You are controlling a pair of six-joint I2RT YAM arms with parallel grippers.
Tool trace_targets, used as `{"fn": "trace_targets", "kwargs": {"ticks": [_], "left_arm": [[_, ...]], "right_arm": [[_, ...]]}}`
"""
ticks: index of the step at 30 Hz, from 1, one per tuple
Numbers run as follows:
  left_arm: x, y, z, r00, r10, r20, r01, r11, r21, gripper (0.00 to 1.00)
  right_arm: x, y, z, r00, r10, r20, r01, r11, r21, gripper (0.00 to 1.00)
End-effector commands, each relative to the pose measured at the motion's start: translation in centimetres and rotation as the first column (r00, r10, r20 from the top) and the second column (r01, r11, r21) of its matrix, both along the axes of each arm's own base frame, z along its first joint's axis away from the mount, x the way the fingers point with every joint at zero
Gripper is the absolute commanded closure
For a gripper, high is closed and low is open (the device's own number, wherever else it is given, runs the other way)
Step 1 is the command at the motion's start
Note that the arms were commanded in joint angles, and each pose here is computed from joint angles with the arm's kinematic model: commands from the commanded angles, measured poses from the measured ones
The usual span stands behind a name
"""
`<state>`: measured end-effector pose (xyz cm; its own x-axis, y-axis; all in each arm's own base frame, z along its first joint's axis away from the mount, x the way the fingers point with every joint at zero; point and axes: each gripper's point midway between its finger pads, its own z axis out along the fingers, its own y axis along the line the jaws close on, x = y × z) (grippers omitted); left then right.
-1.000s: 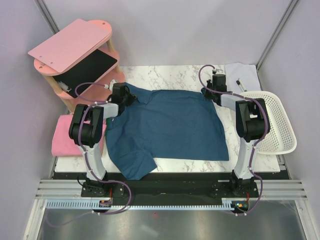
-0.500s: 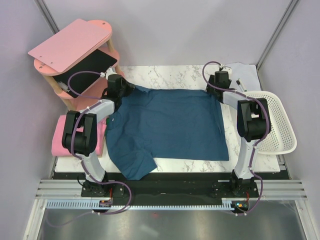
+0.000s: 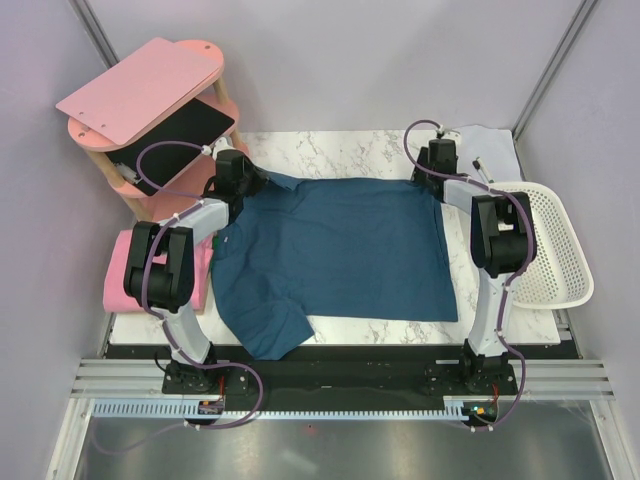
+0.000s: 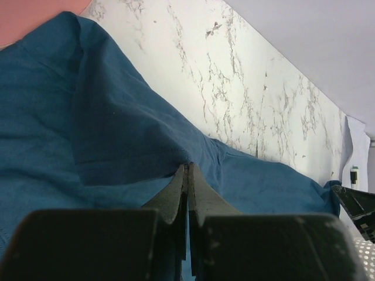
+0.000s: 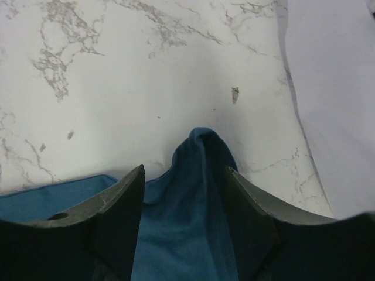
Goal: Fold and stack the t-shirts
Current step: Fold the tshirt
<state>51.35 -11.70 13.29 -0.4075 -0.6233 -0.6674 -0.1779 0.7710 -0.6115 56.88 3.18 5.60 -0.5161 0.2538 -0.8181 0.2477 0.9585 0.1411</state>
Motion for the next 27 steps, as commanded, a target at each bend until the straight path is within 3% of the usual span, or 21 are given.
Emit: {"fn": "trace_targets", "kwargs": {"ticks": [1, 5, 11, 21, 23, 24, 27], "left_arm": [[0.9, 0.7, 4.8, 0.994, 0.009, 0.111, -0.014, 0.999, 0.039, 0.98], [0.9, 0.7, 4.8, 0.994, 0.009, 0.111, -0.013, 0.999, 0.040, 0.98], [0.9, 0.8, 4.8, 0.994, 0.009, 0.109, -0.013, 0.999, 0.044, 0.98], [0.8, 0.7, 4.6, 0.995, 0.006, 0.104, -0.011, 0.999, 0.043, 0.98], [0.8, 0.8, 4.5, 0.995, 0.009, 0.101, -0.014, 0.999, 0.044, 0.98], [0.8, 0.8, 4.7, 0.995, 0.009, 0.104, -0.014, 0.999, 0.043, 0.98], [0.7, 0.8, 4.7, 0.995, 0.010, 0.103, -0.015, 0.999, 0.046, 0.98]], "right_arm": [[2.1, -1.7, 2.3, 0.995, -0.076, 0.062, 0.077, 0.997, -0.014, 0.38], [2.5, -2.8, 1.6, 0.991, -0.134, -0.024, 0.133, 0.990, -0.042, 0.38], [3.3, -3.1, 0.6, 0.990, -0.138, -0.040, 0.137, 0.990, -0.032, 0.44], [2.4, -3.4, -0.9, 0.987, -0.133, -0.090, 0.132, 0.991, -0.018, 0.45], [2.4, -3.4, -1.1, 0.987, -0.130, -0.097, 0.130, 0.991, -0.014, 0.55], [2.5, -3.4, -1.0, 0.987, -0.130, -0.094, 0.130, 0.992, -0.011, 0.66], [2.8, -3.1, -1.2, 0.989, -0.109, -0.099, 0.110, 0.994, 0.007, 0.86]]}}
